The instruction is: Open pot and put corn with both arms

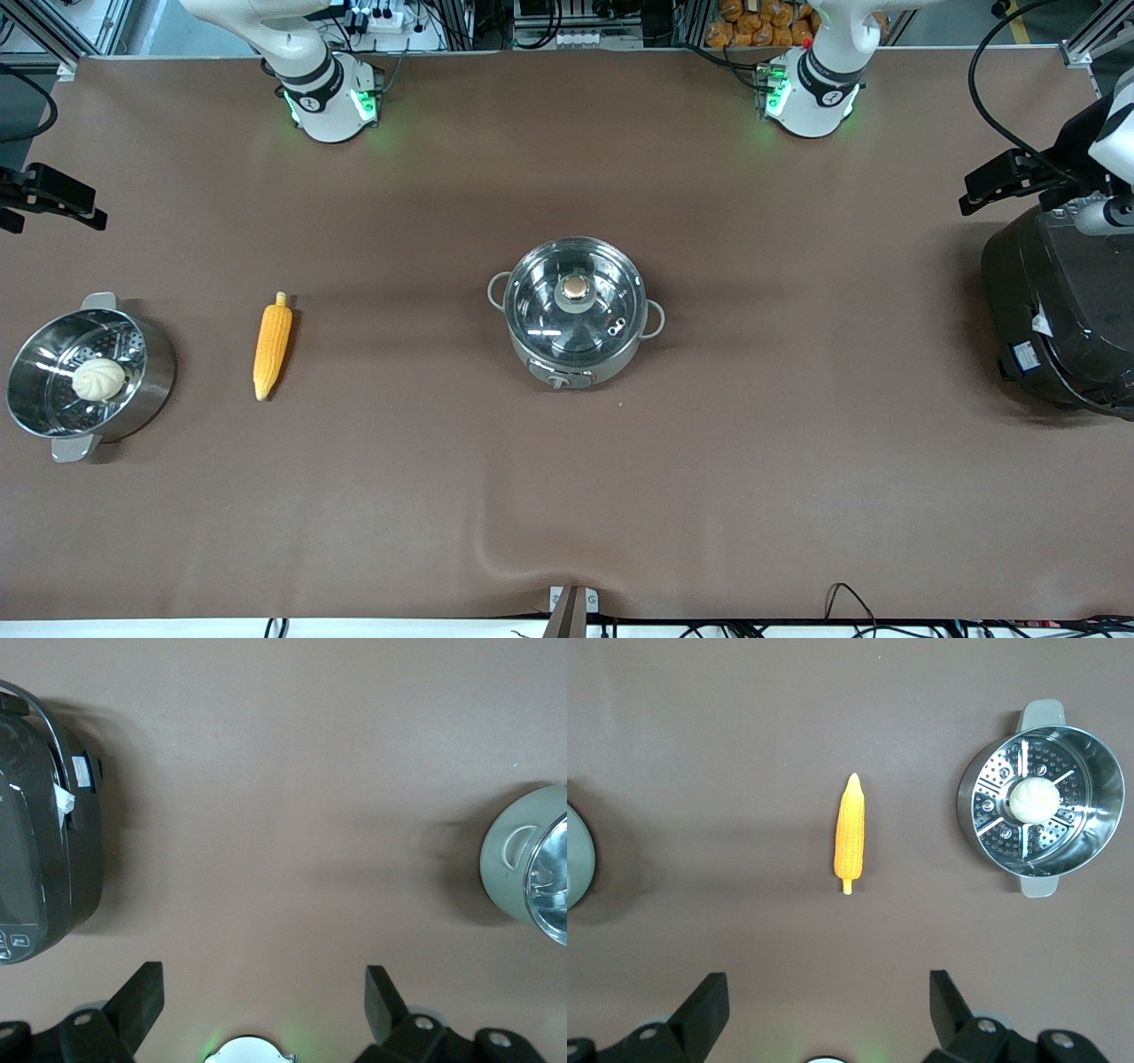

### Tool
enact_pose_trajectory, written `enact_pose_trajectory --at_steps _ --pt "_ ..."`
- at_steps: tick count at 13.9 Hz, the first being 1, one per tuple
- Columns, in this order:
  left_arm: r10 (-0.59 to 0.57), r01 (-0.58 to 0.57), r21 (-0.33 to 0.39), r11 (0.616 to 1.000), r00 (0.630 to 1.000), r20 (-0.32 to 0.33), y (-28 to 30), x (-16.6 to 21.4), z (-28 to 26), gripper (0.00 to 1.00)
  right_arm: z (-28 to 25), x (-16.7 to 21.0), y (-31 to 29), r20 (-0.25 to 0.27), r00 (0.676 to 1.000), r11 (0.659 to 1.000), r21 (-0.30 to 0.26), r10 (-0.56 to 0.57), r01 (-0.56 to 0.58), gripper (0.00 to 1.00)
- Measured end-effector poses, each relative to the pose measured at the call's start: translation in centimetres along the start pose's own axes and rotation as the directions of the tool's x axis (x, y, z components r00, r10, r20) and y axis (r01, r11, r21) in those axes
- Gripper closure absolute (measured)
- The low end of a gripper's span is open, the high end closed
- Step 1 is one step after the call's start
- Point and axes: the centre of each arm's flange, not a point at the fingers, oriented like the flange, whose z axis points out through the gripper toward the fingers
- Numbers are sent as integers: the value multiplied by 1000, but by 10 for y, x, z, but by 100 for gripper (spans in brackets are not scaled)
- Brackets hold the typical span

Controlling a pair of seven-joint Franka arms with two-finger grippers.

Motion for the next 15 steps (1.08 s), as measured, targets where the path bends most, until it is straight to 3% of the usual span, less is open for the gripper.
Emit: enact_pose_trajectory --at_steps 8,11,15 --pt "30 -30 26 999 1000 2 10 0 2 0 1 8 1 -50 999 1000 -5 0 0 0" --pt "101 -102 32 994 995 27 66 -1 17 0 2 8 0 -48 999 1000 -5 0 0 0" --pt "-12 11 34 999 999 30 162 2 58 0 3 8 1 -46 999 1000 -4 0 0 0"
